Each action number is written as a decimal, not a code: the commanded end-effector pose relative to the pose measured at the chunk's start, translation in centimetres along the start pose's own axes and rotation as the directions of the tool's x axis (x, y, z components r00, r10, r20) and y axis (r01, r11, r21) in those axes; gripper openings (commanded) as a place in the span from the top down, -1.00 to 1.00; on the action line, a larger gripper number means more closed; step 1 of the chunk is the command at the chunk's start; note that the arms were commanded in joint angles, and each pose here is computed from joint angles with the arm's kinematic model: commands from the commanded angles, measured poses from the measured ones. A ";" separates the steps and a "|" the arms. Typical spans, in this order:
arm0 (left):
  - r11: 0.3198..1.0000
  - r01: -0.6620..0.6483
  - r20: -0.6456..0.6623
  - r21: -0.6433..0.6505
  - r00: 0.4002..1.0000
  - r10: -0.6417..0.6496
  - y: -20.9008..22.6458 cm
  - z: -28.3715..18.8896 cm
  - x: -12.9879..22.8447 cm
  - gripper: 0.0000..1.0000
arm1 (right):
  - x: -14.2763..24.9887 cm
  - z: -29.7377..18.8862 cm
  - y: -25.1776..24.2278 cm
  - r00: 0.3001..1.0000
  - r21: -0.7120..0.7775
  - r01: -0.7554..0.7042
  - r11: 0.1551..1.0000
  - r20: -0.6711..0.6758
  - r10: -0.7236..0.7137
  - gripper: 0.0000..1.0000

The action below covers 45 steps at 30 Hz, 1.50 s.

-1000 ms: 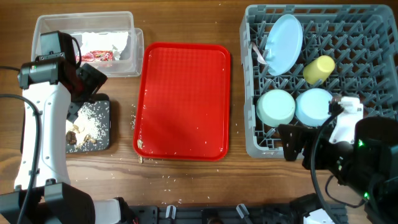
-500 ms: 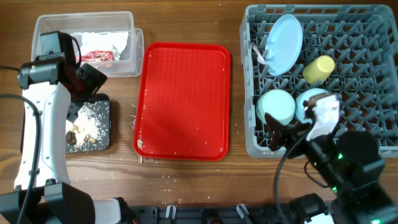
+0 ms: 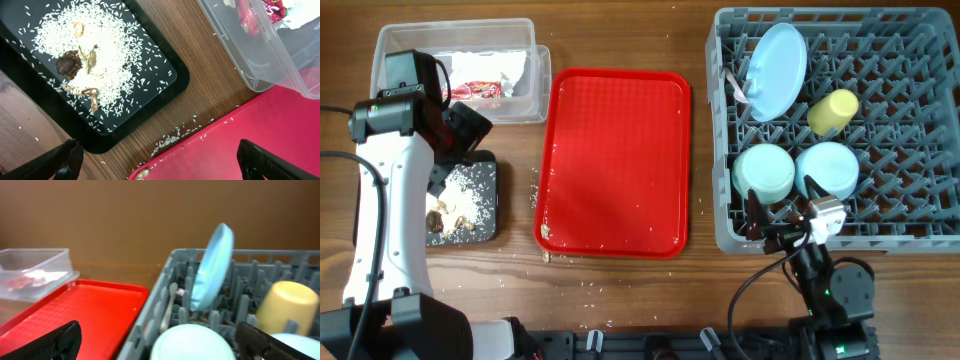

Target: Sort waste into correct bins and load items into the dishwasher rack

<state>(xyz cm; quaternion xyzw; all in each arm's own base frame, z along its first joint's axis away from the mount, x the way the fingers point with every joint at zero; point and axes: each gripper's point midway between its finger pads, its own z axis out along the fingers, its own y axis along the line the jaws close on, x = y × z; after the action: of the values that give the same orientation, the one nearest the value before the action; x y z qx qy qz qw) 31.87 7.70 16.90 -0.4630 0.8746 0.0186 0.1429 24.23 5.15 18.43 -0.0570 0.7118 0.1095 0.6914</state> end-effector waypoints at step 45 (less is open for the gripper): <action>0.999 -0.026 -0.011 0.025 1.000 0.027 0.4 -1.8 1.1 -1.00 | 0.4 -0.7 -4.6 0.994 0.183 0.097 0.978 0.023 -0.103 -0.99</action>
<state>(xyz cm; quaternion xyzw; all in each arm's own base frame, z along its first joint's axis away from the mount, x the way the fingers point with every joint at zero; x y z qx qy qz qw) 30.78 7.37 16.74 -0.4627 0.8779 0.0212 0.1215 24.73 0.50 17.49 -0.0194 0.7088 0.0152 0.7050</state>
